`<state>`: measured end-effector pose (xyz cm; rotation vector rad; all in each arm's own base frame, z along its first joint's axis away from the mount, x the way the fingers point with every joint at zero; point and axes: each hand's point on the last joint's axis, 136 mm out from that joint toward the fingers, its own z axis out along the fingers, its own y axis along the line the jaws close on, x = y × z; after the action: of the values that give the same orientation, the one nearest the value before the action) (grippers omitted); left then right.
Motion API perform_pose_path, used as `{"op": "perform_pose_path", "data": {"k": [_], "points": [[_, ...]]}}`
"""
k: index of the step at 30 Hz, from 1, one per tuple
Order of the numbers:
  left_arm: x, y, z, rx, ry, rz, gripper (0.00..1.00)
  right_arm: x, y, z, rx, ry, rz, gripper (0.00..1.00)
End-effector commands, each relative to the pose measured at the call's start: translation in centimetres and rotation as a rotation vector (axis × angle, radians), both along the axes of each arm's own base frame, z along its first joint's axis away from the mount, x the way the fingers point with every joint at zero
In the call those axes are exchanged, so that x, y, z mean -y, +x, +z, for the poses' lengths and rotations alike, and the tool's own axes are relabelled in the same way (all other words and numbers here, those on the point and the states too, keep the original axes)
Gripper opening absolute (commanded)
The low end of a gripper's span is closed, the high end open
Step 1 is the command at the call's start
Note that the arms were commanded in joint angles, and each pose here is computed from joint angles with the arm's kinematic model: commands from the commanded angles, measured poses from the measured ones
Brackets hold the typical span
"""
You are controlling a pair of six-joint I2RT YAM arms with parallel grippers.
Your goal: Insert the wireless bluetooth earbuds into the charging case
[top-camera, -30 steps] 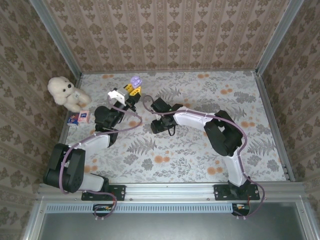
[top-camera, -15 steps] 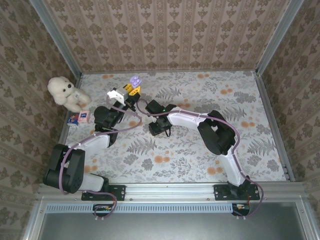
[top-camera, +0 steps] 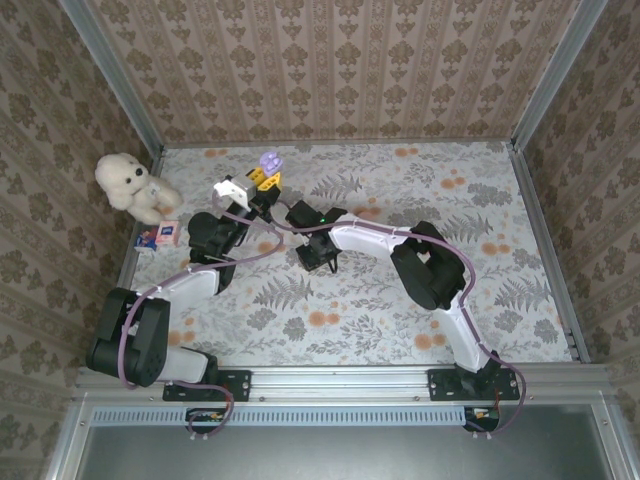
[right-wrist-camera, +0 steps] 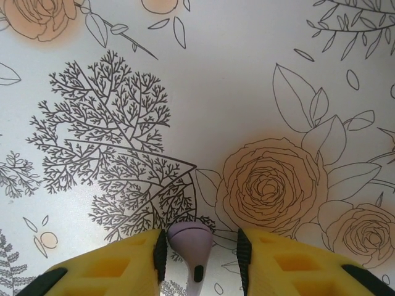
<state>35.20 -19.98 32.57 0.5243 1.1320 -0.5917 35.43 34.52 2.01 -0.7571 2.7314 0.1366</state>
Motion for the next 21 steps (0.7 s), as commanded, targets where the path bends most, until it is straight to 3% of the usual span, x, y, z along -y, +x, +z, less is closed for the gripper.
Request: {"op": "perform_pose_path", "data": {"k": [1,21], "points": [[-0.29,-0.54,1.20,0.026,-0.029,-0.011,0.00,0.31,-0.05,-1.21,0.014,-0.072,0.003,0.39],[-0.19,-0.50,1.14,0.014,-0.042,-0.021,0.00,0.49,0.51,-1.39,0.040,-0.117,-0.025,0.34]]}}
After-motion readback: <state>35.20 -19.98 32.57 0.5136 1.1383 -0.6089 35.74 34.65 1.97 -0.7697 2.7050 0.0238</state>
